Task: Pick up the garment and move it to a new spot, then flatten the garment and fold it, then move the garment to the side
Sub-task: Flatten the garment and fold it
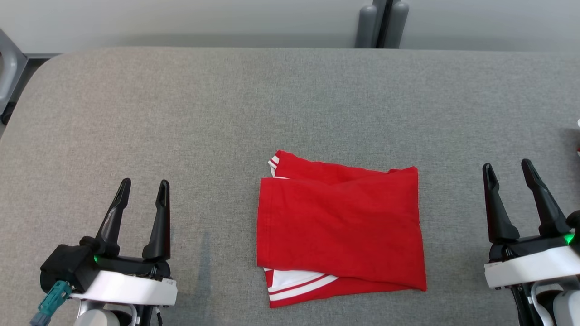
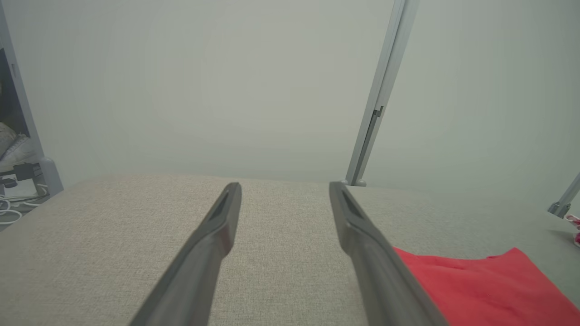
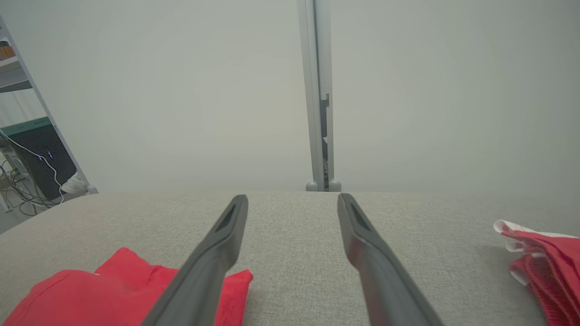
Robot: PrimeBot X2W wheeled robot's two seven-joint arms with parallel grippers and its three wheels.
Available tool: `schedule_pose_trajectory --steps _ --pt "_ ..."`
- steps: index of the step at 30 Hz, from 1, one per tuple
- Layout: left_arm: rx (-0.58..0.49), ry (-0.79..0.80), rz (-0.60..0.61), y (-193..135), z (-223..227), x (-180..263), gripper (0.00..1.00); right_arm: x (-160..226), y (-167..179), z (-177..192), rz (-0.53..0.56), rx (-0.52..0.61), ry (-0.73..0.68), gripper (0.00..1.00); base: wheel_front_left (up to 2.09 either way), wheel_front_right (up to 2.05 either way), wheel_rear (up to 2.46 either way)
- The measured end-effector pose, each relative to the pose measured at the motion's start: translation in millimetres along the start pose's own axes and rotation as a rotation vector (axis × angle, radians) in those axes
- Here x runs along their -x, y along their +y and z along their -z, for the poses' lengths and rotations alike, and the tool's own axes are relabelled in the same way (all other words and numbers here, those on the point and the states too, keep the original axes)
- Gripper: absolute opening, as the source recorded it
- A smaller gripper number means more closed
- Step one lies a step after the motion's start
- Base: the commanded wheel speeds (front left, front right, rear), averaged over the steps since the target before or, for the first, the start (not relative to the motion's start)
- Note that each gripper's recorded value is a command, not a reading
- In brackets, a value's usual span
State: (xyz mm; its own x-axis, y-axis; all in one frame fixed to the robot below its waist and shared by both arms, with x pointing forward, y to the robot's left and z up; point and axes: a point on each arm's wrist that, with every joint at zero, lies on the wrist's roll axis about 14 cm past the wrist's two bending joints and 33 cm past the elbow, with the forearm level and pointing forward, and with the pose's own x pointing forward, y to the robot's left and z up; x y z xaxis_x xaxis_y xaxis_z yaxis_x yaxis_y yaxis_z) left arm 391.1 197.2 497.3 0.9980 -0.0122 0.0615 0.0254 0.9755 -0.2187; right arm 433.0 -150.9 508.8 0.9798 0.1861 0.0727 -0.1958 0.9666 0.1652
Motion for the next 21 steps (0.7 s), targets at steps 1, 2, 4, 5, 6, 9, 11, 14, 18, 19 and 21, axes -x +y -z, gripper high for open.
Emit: schedule_pose_trajectory --steps 1,2,4,5,6,9,11,14,18,19,21 --pt "-0.003 -0.001 0.004 -0.9 -1.5 0.8 1.00 2.9 -0.4 -0.9 0.002 0.002 0.000 1.00 0.00 0.00 0.00" --pt "-0.008 -0.001 0.005 -1.3 -2.2 2.4 1.00 5.3 -0.5 -1.9 0.004 0.004 0.001 1.00 0.00 0.00 0.00" --pt "-0.017 0.001 0.008 -1.3 -4.3 5.1 1.00 10.6 -1.1 -3.9 0.006 0.016 0.005 1.00 0.00 0.00 0.00" --pt "-0.020 -0.005 0.012 -2.0 -6.8 5.7 1.00 13.7 -1.7 -4.2 0.007 0.023 0.009 1.00 0.00 0.00 0.00" --pt "-0.021 -0.008 0.016 -3.3 -8.7 6.8 1.00 17.4 -3.1 -4.7 0.010 0.031 0.012 1.00 0.00 0.00 0.00" --pt "-0.022 -0.003 0.015 -4.2 -9.6 14.8 1.00 28.0 -8.1 -5.8 0.020 0.051 0.026 1.00 0.00 0.00 0.00" --pt "-0.025 -0.006 0.019 -5.2 -11.7 18.5 1.00 33.6 -8.2 -7.2 0.023 0.053 0.031 1.00 0.00 0.00 0.00" --pt "-0.034 -0.003 0.027 -7.5 -12.9 23.4 1.00 41.5 -9.1 -9.8 0.030 0.057 0.032 1.00 0.00 0.00 0.00" --pt "-0.040 0.000 0.028 -8.0 -14.1 30.9 1.00 54.9 -12.7 -9.0 0.049 0.057 0.046 1.00 0.00 0.00 0.00" --pt "-0.040 0.004 0.028 -8.0 -13.4 33.6 1.00 58.2 -13.8 -9.1 0.055 0.056 0.048 1.00 0.00 0.00 0.00" --pt "-0.041 0.003 0.026 -7.9 -13.8 35.5 1.00 61.3 -14.8 -9.1 0.060 0.057 0.050 1.00 0.00 0.00 0.00"
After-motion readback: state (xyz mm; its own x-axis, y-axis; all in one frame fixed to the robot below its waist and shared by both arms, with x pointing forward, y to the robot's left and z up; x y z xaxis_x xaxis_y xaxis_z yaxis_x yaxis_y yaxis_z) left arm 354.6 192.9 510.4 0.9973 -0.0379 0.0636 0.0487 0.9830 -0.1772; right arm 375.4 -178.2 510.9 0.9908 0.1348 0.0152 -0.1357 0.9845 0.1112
